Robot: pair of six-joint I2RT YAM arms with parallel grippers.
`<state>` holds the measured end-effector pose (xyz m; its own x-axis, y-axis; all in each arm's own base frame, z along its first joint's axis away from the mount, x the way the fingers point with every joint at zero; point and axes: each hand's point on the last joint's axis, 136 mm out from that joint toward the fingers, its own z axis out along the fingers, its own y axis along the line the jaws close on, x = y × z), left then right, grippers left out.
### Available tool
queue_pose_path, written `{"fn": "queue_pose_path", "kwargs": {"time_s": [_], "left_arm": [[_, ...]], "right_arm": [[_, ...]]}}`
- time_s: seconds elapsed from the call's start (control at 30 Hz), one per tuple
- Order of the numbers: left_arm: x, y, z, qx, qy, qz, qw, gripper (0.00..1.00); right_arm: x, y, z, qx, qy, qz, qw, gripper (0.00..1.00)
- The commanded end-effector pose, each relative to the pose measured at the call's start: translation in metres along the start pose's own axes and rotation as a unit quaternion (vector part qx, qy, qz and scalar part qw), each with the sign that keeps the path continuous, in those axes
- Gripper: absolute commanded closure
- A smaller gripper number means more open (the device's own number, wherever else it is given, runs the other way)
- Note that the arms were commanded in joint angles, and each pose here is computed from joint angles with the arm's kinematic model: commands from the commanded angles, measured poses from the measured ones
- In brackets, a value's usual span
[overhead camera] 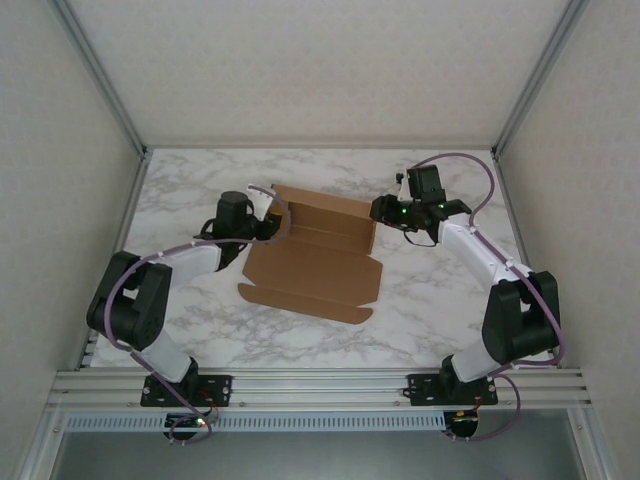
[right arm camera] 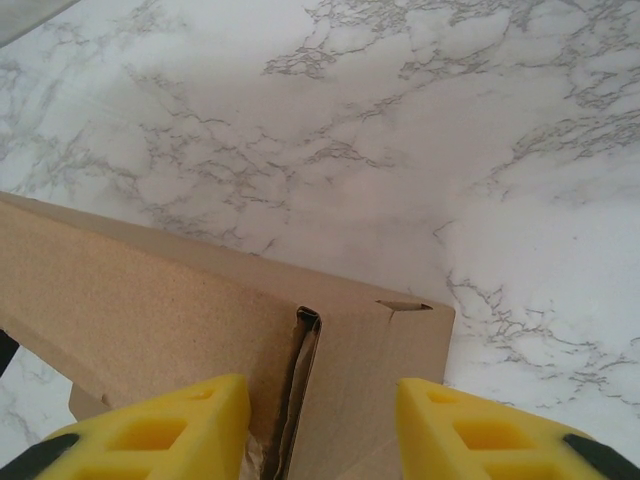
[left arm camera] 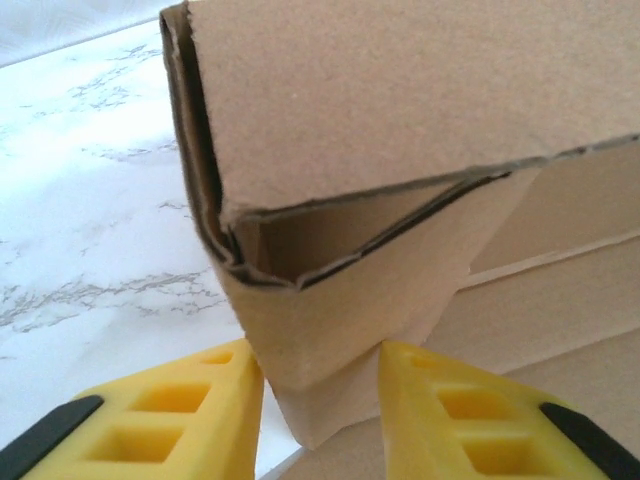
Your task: Fold the paper box
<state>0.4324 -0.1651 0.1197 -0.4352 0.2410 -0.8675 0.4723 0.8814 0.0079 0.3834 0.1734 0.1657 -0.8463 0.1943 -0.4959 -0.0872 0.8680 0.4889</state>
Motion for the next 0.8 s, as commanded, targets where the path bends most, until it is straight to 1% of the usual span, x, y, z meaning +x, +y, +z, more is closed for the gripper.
{"fn": "queue_pose_path", "kwargs": {"time_s": [0.0,0.07,0.2,0.23,0.3,0.37,0.43,0.77], "left_arm": [[-0.021,-0.001,0.006,-0.002,-0.034,0.015,0.999,0.70],[-0.019,-0.001,0.010,-0.002,-0.030,0.018,0.999,0.73],[-0.019,-0.001,0.015,0.000,-0.035,0.029,0.999,0.75],[-0.018,0.000,0.015,-0.002,-0.036,0.036,0.999,0.74],[-0.020,0.003,0.016,-0.006,-0.041,0.047,0.998,0.67],[-0.020,0.009,0.020,-0.011,-0.042,0.045,0.998,0.61],[-0.023,0.015,0.023,-0.013,-0.043,0.042,0.998,0.59],[-0.027,0.049,0.033,-0.035,-0.035,0.022,0.999,0.55]], "right_arm": [[0.031,-0.013,0.014,0.027,0.062,0.003,0.998,0.58],[0.031,-0.013,0.016,0.026,0.063,0.003,0.998,0.58],[0.031,-0.013,0.019,0.027,0.067,0.004,0.997,0.58],[0.030,-0.013,0.018,0.027,0.067,0.003,0.997,0.58],[0.030,-0.013,0.019,0.026,0.068,0.004,0.997,0.57],[0.031,-0.013,0.019,0.028,0.069,0.003,0.997,0.58],[0.032,-0.014,0.019,0.029,0.072,0.002,0.997,0.58],[0.042,-0.022,0.024,0.054,0.090,-0.015,0.994,0.58]]}}
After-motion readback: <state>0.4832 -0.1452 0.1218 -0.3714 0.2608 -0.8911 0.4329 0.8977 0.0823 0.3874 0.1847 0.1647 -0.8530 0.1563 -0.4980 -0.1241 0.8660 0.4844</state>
